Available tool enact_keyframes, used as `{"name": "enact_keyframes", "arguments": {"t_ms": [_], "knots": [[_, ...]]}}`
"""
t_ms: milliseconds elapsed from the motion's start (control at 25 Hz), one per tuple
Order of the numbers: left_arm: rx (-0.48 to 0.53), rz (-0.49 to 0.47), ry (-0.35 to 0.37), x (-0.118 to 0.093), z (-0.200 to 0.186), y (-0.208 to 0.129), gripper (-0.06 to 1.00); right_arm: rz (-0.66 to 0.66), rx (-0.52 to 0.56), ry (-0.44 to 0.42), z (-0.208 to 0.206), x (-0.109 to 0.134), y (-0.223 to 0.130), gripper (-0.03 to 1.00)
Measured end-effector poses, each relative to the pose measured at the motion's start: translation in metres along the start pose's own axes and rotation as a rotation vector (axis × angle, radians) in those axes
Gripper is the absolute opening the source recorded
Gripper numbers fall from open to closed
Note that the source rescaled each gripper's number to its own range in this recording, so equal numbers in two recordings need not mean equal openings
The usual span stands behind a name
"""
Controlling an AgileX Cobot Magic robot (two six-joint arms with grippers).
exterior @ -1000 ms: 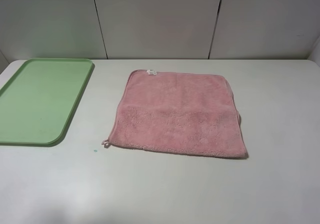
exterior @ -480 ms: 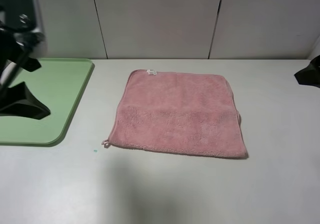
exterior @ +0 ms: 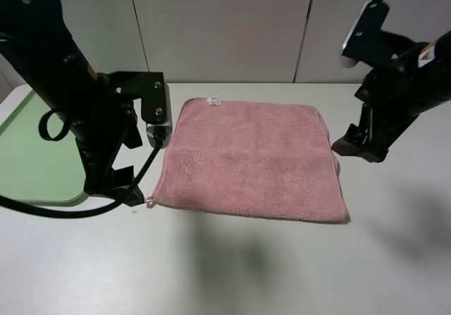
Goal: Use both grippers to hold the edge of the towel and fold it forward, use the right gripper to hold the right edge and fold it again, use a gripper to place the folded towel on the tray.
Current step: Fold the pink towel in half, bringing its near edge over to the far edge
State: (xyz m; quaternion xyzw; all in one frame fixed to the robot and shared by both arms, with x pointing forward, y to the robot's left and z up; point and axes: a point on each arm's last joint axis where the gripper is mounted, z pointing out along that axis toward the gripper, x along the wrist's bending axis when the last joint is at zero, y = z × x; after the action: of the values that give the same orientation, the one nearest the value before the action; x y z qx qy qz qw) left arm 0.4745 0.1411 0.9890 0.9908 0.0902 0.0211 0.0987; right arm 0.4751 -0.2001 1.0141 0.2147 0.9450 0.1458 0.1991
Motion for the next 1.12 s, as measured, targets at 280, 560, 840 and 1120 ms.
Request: {"name": "enact_keyframes", "arguments": {"t_ms": [280, 560, 840, 1120], "knots": [[-0.041, 0.014, -0.063, 0.003, 0.024, 0.008, 0.98, -0.061, 0.064, 0.13, 0.056, 0.029, 0.018, 1.0], [0.013, 0.082, -0.131, 0.006, 0.05, 0.006, 0.98, -0.216, 0.155, 0.133, 0.067, 0.034, 0.014, 1.0], [0.076, 0.122, -0.149, 0.009, 0.062, 0.001, 0.98, -0.302, 0.228, 0.149, 0.072, 0.041, -0.004, 1.0], [0.089, 0.158, -0.146, 0.011, 0.069, 0.0, 0.98, -0.366, 0.23, 0.166, 0.08, 0.051, -0.017, 1.0]]}}
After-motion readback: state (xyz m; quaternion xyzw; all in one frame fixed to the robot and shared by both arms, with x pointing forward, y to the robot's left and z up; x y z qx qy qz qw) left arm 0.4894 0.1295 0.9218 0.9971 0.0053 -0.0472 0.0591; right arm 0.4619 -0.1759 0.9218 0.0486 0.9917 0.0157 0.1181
